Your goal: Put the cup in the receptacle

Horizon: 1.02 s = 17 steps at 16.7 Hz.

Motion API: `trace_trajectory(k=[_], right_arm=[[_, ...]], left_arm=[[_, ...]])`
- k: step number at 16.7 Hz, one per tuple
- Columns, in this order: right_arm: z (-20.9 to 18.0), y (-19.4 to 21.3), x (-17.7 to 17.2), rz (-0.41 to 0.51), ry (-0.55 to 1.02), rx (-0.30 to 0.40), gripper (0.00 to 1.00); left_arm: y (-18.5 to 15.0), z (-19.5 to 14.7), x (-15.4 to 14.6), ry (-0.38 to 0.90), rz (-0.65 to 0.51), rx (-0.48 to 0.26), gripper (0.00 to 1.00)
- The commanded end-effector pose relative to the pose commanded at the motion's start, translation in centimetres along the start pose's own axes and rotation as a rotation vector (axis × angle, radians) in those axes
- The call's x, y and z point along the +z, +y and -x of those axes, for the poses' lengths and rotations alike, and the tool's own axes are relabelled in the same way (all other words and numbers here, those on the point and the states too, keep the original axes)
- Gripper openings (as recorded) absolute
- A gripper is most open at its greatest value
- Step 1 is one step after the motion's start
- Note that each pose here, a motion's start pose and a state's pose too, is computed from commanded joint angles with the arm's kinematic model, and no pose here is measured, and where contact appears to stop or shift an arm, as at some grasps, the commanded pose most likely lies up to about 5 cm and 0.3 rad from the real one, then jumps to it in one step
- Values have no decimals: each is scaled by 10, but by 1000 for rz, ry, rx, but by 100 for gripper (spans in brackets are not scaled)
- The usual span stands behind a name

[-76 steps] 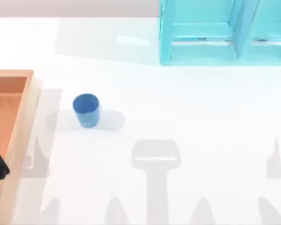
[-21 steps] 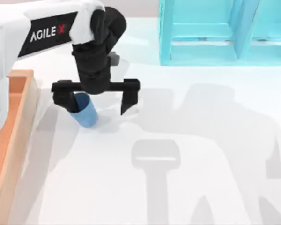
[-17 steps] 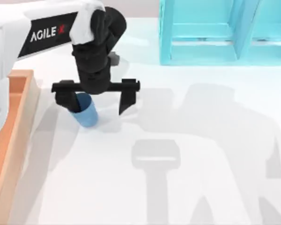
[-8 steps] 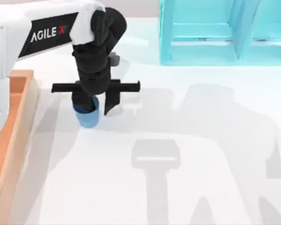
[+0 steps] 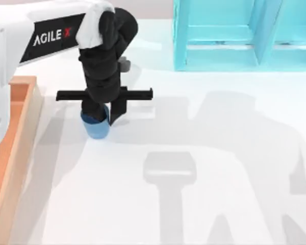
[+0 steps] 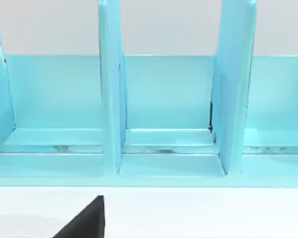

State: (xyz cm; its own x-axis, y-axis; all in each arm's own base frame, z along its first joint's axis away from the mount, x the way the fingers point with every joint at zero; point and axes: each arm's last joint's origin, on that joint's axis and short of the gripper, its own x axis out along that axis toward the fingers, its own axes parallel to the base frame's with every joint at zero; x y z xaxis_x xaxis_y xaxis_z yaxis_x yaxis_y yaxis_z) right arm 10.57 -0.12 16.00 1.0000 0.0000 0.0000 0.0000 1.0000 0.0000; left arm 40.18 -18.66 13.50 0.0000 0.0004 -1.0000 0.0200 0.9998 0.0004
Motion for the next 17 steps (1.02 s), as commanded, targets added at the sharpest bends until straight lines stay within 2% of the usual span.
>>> trace_trajectory(k=[4,8,12,17], right_arm=[[0,0,0,0,0,0,100],[0,0,0,0,0,0,100],[0,0,0,0,0,0,100],[0,0,0,0,0,0,100]], left_arm=[[3,5,1,-9,-8,-6,0],[33,52,5,-78,-76,-43,0],[108,99,-6,-92,-112,-30,0],[208,120,-51,25,-68,1,0]])
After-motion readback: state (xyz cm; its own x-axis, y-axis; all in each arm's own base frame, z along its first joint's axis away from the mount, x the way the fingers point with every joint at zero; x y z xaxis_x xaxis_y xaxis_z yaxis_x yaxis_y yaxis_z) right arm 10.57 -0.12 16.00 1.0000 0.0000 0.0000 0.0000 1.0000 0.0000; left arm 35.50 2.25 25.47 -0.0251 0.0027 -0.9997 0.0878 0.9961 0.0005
